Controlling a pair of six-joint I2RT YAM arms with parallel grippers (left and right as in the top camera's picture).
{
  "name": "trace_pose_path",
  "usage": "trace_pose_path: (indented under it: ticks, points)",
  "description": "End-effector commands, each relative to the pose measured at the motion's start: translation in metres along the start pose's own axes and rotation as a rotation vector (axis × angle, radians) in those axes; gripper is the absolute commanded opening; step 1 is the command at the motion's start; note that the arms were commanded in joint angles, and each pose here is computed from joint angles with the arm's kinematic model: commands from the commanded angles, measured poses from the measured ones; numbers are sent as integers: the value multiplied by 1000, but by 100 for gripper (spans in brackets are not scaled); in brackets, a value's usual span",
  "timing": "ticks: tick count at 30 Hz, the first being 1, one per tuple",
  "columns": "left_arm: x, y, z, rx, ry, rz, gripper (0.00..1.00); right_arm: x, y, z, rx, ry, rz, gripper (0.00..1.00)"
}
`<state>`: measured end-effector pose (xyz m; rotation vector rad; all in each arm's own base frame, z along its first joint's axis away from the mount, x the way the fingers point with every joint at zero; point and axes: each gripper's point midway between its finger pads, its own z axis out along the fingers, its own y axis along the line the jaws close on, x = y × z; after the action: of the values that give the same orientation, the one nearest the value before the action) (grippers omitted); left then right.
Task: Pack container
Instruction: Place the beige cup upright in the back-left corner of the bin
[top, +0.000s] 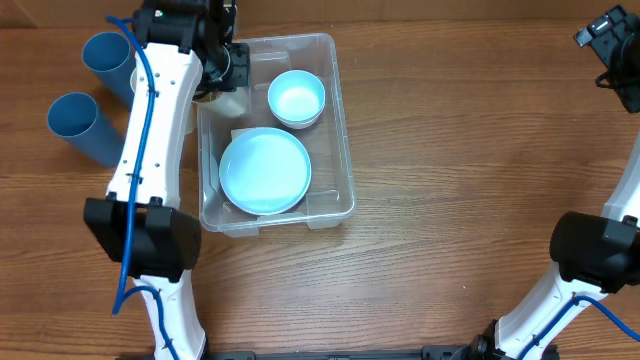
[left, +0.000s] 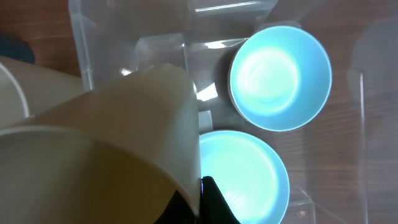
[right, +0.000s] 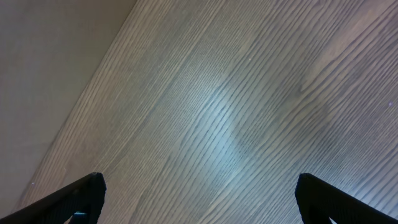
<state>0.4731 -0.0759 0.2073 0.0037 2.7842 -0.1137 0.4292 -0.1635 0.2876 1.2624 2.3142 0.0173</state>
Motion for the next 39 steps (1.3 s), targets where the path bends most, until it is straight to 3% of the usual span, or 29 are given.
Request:
trace_pose_path:
  ticks: [1,29,39]
  points:
    - [2,1,7,-11,20,-4,4,-3,1,-8,-8,-21,4,100]
    - [4,2,9,-18,31,-6,4,-3,1,-8,-8,-21,4,100]
    - [-25,33,17,-162,-80,-70,4,-3,1,-8,-8,-21,4,100]
